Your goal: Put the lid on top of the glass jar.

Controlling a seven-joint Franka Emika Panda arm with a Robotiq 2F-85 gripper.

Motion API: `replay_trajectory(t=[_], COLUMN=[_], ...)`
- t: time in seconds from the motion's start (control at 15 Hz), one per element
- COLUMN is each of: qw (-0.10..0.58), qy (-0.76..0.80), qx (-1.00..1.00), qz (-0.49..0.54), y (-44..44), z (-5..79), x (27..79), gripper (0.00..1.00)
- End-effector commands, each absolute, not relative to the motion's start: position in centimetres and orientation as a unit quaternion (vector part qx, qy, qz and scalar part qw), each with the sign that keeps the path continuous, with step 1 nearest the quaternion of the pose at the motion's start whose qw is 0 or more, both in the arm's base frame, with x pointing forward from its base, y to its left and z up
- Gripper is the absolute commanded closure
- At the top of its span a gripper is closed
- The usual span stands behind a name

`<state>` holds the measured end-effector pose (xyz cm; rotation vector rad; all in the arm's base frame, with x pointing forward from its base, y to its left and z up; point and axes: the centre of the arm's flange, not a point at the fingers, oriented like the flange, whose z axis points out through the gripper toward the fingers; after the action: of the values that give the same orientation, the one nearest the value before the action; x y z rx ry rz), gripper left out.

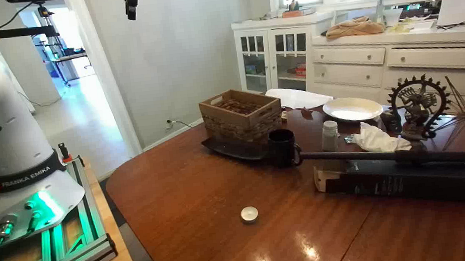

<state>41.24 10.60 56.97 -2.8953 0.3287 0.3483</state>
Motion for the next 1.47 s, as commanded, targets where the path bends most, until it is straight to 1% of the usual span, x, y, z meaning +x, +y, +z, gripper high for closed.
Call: replay_trajectory(t=[0.0, 0.67, 0.8, 1.0, 1.4], qw=[0.103, 0.103, 0.051, 0.001, -0.073], qy=[0.111, 0.111, 0.165, 0.226, 0.345], qx=[-0.981, -0.981, -0.978, -0.971, -0.935], qz=[0.118, 0.118, 0.118, 0.083, 0.019], y=[10.6, 10.6, 9.8, 6.8, -1.0], z=[57.0, 57.0, 57.2, 56.6, 55.3], x=[41.2, 41.2, 41.2, 41.2, 40.9], gripper=[0.0, 0.0, 0.0, 0.0, 0.0])
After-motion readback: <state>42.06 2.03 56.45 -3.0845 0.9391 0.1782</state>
